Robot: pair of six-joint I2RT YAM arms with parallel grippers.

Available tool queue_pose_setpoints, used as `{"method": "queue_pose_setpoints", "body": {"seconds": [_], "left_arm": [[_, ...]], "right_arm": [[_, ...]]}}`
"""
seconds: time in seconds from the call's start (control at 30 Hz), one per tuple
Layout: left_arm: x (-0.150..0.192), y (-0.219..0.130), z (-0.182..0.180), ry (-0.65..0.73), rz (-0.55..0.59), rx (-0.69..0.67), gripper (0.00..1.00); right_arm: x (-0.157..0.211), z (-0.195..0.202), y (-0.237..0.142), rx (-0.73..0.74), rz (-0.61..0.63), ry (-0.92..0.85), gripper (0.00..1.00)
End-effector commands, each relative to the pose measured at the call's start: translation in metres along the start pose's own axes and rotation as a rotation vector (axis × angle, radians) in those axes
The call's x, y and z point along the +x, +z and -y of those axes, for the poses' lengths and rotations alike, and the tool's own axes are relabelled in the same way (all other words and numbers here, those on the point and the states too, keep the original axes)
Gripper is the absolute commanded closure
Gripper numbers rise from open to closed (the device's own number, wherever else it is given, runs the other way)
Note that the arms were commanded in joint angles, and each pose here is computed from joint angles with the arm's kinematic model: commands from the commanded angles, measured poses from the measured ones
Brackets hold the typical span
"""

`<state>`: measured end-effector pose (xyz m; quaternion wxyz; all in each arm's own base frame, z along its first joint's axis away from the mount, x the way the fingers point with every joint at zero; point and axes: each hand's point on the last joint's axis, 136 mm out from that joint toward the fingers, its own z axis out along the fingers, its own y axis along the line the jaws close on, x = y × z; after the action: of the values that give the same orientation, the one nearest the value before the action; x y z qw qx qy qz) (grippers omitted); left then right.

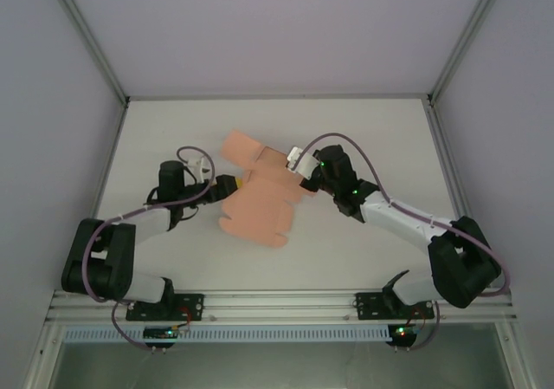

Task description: Assemble paper box

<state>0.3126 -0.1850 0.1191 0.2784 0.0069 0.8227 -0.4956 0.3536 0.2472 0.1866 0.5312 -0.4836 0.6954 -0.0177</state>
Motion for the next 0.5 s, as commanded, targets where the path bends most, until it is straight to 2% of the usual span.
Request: {"method": "queue_pose_setpoints", "body": {"seconds": [0.0,0.1,0.27,0.4,0.47], "left_arm": [[-0.014,0.008,0.028,0.076,-0.006,0.098,0.21],[-0.010,0.016,0.026,0.096,-0.031,0.073,0.31],[-0.001,0.031,0.019,0.082,-0.082,0.053,0.58],[0.002,0.038,0.008,0.042,-0.094,0.037,0.82],[0.005,0.041,0.005,0.024,-0.101,0.037,0.88]], "right_arm": [[-0.015,0.004,0.002,0.005,0.029,0.013,0.99],[-0.018,-0.001,0.002,-0.013,0.034,0.007,0.99],[-0.022,-0.007,0.000,-0.021,0.030,-0.048,0.99],[-0.023,-0.013,-0.001,-0.013,0.006,-0.131,0.99],[-0.021,-0.016,-0.001,-0.014,-0.016,-0.159,0.99]]}}
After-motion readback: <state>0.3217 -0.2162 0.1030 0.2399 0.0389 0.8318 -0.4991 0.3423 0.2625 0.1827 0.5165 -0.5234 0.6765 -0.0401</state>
